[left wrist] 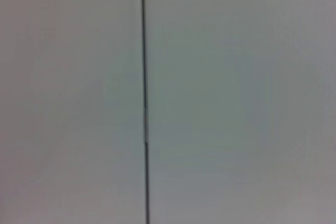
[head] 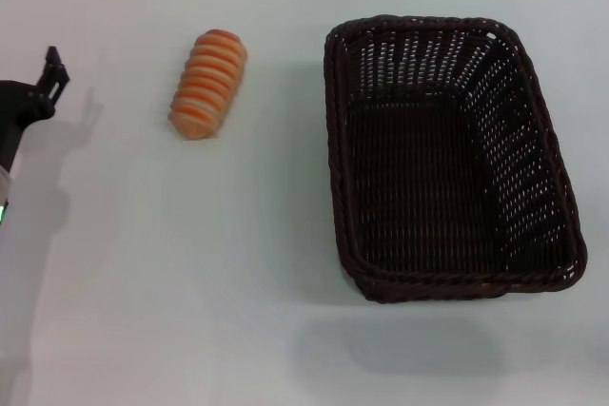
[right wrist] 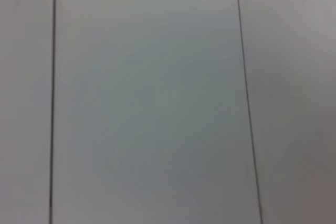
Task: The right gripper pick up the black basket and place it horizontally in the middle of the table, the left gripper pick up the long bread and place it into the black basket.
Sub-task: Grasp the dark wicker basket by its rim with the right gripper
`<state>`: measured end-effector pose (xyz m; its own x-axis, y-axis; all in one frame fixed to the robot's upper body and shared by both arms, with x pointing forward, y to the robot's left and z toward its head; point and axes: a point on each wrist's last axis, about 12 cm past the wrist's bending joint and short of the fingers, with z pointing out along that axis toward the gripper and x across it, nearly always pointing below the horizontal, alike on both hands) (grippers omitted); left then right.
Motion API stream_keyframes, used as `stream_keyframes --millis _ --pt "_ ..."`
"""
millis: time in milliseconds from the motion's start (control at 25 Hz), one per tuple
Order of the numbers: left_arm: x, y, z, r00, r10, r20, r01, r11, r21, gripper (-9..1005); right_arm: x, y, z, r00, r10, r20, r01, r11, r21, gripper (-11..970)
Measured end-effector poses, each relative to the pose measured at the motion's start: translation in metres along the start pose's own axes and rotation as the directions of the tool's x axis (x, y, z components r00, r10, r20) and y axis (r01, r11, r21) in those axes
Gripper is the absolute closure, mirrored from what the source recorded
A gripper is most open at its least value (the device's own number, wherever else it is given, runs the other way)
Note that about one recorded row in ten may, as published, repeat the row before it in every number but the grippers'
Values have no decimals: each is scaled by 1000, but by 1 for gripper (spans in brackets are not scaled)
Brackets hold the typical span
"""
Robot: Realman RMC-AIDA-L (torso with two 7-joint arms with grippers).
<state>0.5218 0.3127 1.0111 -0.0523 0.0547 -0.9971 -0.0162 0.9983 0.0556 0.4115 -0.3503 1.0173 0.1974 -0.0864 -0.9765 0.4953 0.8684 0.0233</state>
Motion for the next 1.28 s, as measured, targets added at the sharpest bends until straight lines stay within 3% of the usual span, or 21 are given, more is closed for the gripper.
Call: stream_keyframes --millis 320,480,560,600,640,800,960,1000,1120,1200,1280 --pt "1 -2 2 1000 11 -17 -11 1000 12 150 -4 8 3 1000 18 14 -17 998 -66 139" --pt "0 -1 4 1000 4 -18 -4 1000 3 150 -13 11 9 996 85 -8 -85 990 -112 139" --pt "0 0 4 1000 0 -18 0 1000 0 150 -22 12 16 990 126 -69 -137 973 -185 139" --pt "0 0 4 1000 0 -18 0 1000 0 149 -38 17 22 976 168 -137 -199 945 -261 139" --pt "0 0 4 1000 0 -18 0 1000 0 149 -38 17 22 976 168 -137 -199 945 -261 139" --pt "-1 2 6 1000 -1 -18 1 1000 -12 149 -72 30 38 951 169 -258 -259 891 -372 140" --pt "-2 1 8 1000 2 -14 -2 1000 -8 150 -97 55 59 910 46 -412 -249 855 -455 140" --pt "-3 1 9 1000 2 -12 -2 1000 -8 150 -106 66 67 863 -42 -503 -240 842 -483 140" --pt "-3 2 9 1000 1 -10 -1 1000 -14 150 -112 74 72 816 -118 -566 -229 832 -505 140" --pt "-4 3 10 1000 -3 -9 3 1000 -17 150 -114 87 70 759 -237 -607 -209 794 -571 138" --pt "-4 3 11 1000 -3 -8 3 1000 -15 150 -114 93 68 749 -267 -607 -209 774 -598 135"
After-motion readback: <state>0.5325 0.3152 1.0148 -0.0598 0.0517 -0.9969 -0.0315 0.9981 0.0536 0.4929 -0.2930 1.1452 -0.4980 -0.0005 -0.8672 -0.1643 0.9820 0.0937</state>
